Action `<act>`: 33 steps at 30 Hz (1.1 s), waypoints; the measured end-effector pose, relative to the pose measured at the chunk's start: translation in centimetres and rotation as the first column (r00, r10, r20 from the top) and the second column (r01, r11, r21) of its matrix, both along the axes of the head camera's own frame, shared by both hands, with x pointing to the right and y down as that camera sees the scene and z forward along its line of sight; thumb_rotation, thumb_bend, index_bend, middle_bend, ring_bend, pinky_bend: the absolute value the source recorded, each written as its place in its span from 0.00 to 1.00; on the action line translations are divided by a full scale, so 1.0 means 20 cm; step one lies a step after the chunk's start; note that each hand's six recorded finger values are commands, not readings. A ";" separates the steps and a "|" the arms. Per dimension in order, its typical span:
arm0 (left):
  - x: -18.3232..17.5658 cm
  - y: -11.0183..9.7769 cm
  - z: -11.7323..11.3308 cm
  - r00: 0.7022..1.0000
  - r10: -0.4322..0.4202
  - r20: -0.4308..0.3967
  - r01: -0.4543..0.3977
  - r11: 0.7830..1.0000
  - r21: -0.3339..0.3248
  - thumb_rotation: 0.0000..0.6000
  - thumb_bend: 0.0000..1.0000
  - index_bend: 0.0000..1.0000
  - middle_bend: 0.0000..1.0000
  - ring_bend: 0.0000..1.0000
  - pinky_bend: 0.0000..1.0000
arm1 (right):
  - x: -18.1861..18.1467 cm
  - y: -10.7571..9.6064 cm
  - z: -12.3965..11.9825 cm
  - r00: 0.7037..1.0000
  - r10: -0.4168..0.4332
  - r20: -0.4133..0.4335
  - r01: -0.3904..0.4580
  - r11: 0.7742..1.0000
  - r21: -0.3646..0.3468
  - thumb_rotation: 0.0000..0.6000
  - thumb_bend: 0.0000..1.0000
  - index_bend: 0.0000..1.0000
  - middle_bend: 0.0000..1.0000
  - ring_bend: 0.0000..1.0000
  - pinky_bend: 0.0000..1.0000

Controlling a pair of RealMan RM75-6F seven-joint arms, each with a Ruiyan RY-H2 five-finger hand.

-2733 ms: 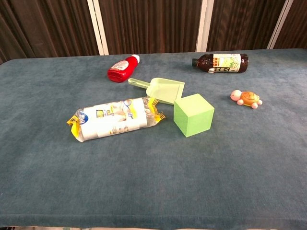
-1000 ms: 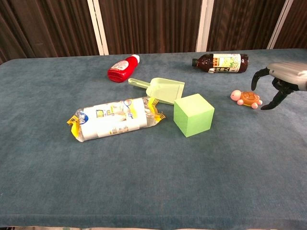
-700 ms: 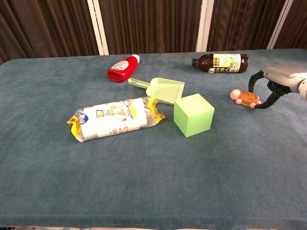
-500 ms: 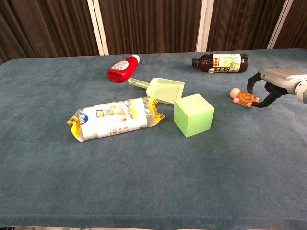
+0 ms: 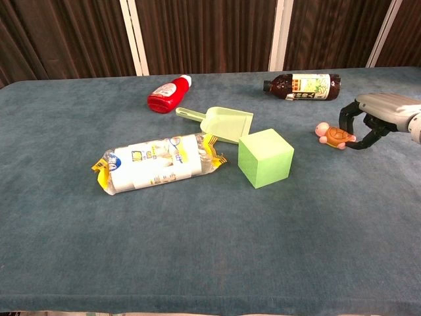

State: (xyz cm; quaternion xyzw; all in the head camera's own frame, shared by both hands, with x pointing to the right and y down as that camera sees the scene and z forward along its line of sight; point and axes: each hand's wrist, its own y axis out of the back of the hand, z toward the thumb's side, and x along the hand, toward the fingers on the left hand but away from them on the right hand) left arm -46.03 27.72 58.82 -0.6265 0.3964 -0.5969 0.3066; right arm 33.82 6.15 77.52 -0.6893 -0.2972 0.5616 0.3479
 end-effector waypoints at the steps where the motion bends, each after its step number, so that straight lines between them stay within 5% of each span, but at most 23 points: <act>1: 0.00 0.00 0.00 1.000 0.000 0.000 0.000 1.000 0.000 1.00 0.35 0.11 0.05 0.07 0.33 | 0.00 0.00 0.00 1.000 0.002 0.002 -0.002 1.000 0.001 1.00 1.00 0.82 0.63 0.97 0.96; 9: 0.00 0.01 0.00 1.000 0.001 0.004 -0.001 1.000 -0.003 1.00 0.35 0.11 0.05 0.07 0.33 | 0.02 -0.01 -0.04 0.999 0.010 0.035 -0.011 1.000 0.026 1.00 0.96 0.75 0.62 0.97 0.96; 13: 0.00 0.01 0.00 1.000 0.000 0.004 0.000 1.000 -0.005 1.00 0.35 0.11 0.05 0.07 0.33 | 0.04 -0.01 -0.04 0.999 0.016 0.041 -0.016 1.000 0.006 1.00 0.70 0.49 0.49 0.96 0.95; 19: 0.00 0.01 0.00 1.000 0.001 0.004 -0.001 1.000 -0.005 1.00 0.35 0.11 0.05 0.07 0.33 | 0.08 -0.01 -0.06 0.997 0.030 0.072 -0.027 0.999 -0.032 1.00 0.36 0.28 0.40 0.94 0.94; 24: 0.01 0.01 0.00 1.000 0.003 0.006 -0.003 1.000 -0.008 1.00 0.35 0.11 0.05 0.07 0.33 | 0.10 -0.01 -0.08 0.994 0.038 0.105 -0.033 0.998 -0.048 1.00 0.21 0.22 0.37 0.94 0.94; 33: 0.02 0.02 0.01 1.000 0.015 0.010 -0.015 1.000 -0.021 1.00 0.35 0.11 0.05 0.07 0.33 | 0.04 -0.03 -0.09 0.992 0.032 0.123 -0.030 0.999 -0.015 1.00 0.19 0.30 0.37 0.94 0.94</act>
